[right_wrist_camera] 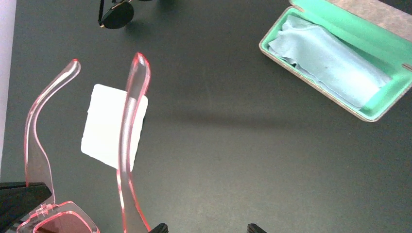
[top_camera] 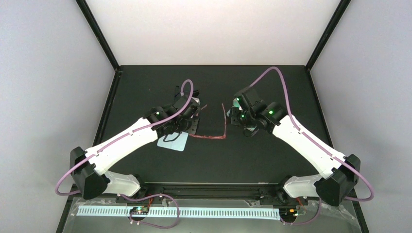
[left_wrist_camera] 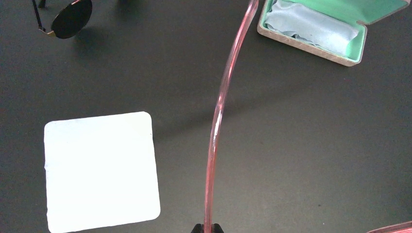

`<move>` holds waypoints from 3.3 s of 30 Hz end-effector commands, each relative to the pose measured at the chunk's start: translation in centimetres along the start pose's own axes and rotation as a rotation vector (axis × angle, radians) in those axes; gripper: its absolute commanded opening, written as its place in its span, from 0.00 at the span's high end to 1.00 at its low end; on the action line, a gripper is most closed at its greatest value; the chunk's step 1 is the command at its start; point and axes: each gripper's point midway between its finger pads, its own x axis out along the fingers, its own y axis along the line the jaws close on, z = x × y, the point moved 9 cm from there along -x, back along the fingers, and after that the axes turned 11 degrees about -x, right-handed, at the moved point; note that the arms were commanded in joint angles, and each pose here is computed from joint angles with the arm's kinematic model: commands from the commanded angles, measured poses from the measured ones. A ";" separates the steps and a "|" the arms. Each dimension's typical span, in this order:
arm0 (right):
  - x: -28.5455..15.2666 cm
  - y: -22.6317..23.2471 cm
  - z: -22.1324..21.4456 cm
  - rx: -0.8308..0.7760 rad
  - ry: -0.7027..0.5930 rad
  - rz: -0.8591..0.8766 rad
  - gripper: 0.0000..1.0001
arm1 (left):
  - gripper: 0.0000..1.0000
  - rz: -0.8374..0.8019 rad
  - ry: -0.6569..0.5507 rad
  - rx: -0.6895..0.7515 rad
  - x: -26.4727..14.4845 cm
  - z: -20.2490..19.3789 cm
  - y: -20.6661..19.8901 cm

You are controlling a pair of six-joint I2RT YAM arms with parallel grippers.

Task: Organize the sunglasses
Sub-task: Fold the sunglasses at the center of the board.

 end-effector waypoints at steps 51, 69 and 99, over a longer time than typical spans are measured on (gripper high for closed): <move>-3.0 4.0 0.2 -0.138 -0.127 0.319 0.17 | 0.99 0.032 -0.039 -0.066 -1.2 2.5 -1.9; -6.7 -0.4 -1.5 0.286 -0.436 0.325 0.00 | 0.98 -0.003 -0.057 -0.320 -4.2 4.3 -2.3; -5.6 1.5 0.5 0.285 -0.479 0.421 0.17 | 0.98 -0.056 0.153 -0.541 -2.7 6.2 -4.0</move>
